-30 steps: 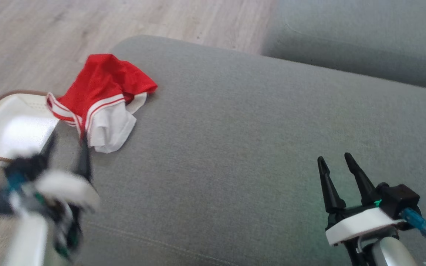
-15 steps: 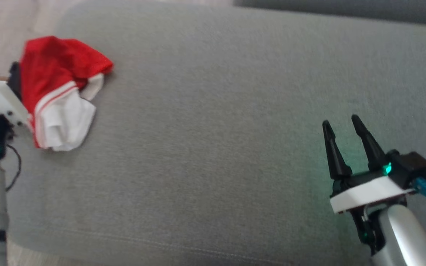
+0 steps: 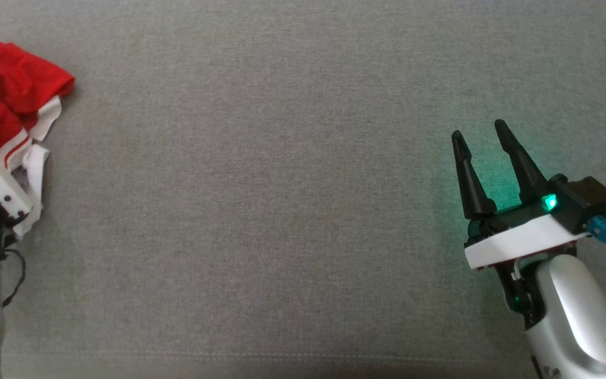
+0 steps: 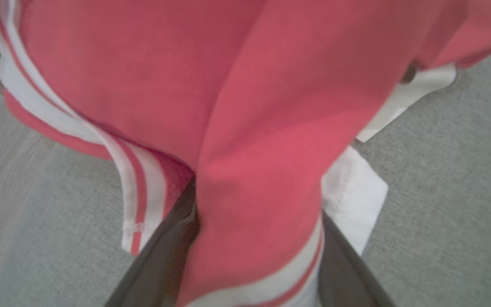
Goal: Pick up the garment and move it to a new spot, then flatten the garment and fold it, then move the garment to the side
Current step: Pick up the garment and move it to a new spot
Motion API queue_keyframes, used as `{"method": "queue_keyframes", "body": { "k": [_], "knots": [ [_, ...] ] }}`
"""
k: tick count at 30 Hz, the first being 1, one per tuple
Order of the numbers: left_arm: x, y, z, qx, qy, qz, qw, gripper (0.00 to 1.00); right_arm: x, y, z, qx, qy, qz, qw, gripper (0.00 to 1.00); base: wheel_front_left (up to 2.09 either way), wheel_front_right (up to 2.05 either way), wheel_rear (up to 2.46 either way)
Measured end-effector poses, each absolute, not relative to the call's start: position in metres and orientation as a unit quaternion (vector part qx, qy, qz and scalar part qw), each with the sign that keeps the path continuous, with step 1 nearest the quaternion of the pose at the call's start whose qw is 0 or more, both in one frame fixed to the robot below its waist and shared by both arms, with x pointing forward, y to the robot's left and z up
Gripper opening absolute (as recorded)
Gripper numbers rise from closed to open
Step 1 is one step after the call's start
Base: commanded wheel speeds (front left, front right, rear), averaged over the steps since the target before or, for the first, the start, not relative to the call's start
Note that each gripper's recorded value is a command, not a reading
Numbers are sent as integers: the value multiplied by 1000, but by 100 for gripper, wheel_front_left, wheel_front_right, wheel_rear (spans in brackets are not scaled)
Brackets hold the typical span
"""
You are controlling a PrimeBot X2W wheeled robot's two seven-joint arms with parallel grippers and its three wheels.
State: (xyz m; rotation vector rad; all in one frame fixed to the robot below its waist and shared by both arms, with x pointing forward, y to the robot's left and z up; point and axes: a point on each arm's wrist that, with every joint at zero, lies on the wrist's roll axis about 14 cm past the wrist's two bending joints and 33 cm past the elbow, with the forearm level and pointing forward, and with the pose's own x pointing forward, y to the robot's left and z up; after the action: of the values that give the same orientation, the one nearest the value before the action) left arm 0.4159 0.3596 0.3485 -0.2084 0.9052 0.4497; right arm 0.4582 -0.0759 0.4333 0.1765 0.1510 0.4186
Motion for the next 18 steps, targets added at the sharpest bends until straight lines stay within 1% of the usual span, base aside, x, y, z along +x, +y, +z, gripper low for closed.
{"method": "queue_keyframes", "body": {
  "k": [1,2,3,4,8,11,14,18],
  "knots": [
    [416,359,346,-102,436,215,868,99,458,-78,431,87,78,204,972,100,0,0,0],
    [418,359,346,-103,437,213,868,70,457,-80,429,87,81,202,972,100,0,0,0],
    [418,360,347,-103,435,213,869,39,457,-81,428,89,82,200,972,100,0,0,0],
    [420,360,349,-104,432,212,871,0,456,-81,428,89,82,200,972,100,0,0,0],
    [422,365,360,-98,403,212,885,0,454,-81,432,86,78,199,973,100,0,0,0],
    [429,372,382,-82,365,203,905,0,451,-81,442,89,67,198,974,100,0,0,0],
    [444,376,417,-42,323,184,927,0,447,-82,453,87,54,197,975,100,0,0,0],
    [463,367,469,19,266,139,954,0,439,-82,473,88,31,196,976,100,0,0,0]
  ]
}}
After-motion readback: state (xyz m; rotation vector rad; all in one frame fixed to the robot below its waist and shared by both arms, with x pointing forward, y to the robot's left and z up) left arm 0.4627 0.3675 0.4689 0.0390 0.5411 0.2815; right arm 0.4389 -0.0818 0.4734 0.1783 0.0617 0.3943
